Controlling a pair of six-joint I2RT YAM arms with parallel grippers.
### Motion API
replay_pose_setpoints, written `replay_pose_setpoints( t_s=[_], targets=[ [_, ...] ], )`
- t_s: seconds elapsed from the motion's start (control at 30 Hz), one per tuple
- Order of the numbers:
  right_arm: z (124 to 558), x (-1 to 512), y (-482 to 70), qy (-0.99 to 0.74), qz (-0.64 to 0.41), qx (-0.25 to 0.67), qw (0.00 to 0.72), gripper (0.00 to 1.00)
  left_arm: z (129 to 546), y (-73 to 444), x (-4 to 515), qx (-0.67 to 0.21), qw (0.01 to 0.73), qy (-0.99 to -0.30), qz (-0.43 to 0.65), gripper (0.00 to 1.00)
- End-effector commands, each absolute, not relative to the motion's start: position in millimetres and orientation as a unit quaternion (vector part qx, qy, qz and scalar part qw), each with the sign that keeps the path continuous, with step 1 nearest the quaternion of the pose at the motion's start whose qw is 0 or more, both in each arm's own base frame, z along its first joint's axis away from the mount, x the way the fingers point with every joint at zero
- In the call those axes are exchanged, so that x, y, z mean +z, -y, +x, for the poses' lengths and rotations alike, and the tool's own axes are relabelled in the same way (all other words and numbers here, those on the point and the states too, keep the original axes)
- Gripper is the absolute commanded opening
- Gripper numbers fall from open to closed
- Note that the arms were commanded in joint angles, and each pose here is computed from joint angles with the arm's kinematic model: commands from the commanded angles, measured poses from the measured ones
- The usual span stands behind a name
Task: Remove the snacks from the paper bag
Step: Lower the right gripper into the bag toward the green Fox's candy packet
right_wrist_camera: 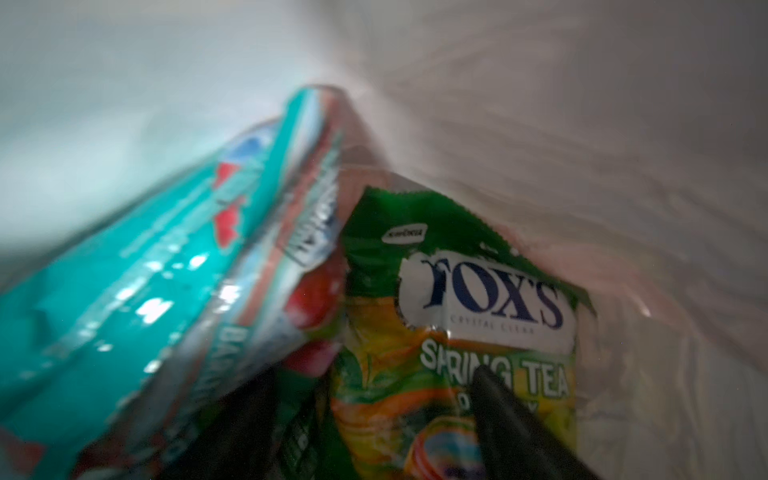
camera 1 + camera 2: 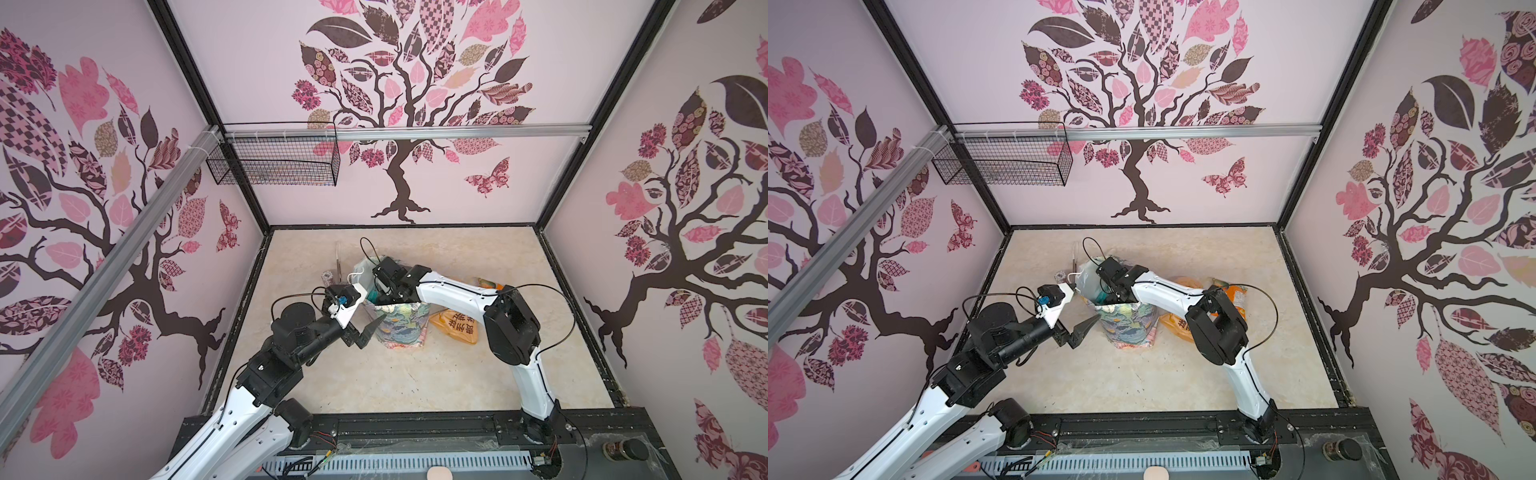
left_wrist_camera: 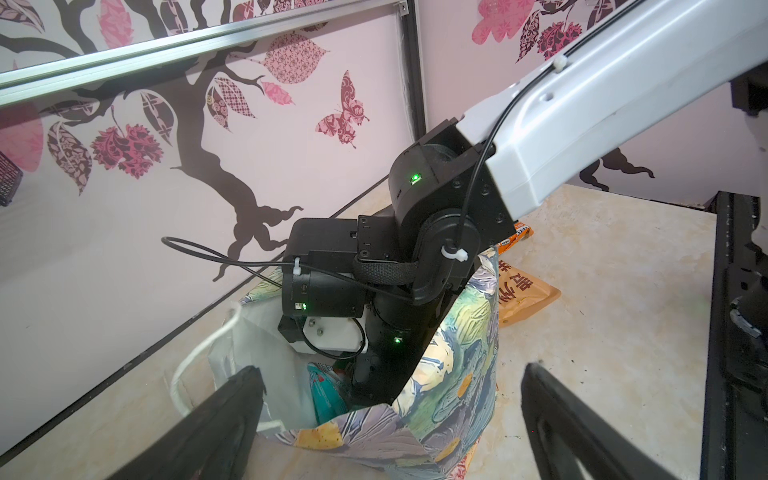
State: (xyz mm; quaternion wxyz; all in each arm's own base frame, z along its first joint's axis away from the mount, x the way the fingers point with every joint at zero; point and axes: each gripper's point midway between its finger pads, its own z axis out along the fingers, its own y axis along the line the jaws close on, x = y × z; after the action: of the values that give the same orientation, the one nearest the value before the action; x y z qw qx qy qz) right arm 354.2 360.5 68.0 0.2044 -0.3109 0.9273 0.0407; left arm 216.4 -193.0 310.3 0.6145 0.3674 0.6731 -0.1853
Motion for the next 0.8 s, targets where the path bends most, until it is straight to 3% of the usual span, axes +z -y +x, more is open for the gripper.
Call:
replay_pose_setpoints(
  t_s=[0.0,0.17,0.33,0.47,0.77],
  targets=[
    [326,23,-327,-0.937,-0.326,-0.016,0.122,0.57,216,191,315,-0.184,0.621,-0.669,0.364,0.98],
    [330,47,-337,-0.935,-0.322,0.011,0.149,0.22,216,190,316,-0.182,0.623,-0.668,0.363,0.98],
    [334,74,-345,-0.932,-0.313,0.037,0.181,0.07,215,190,316,-0.183,0.623,-0.668,0.363,0.98],
    [335,95,-351,-0.928,-0.307,0.060,0.202,0.01,216,190,316,-0.183,0.623,-0.668,0.363,0.98],
    [340,136,-358,-0.919,-0.296,0.090,0.243,0.00,216,190,316,-0.183,0.623,-0.668,0.363,0.98]
  ],
)
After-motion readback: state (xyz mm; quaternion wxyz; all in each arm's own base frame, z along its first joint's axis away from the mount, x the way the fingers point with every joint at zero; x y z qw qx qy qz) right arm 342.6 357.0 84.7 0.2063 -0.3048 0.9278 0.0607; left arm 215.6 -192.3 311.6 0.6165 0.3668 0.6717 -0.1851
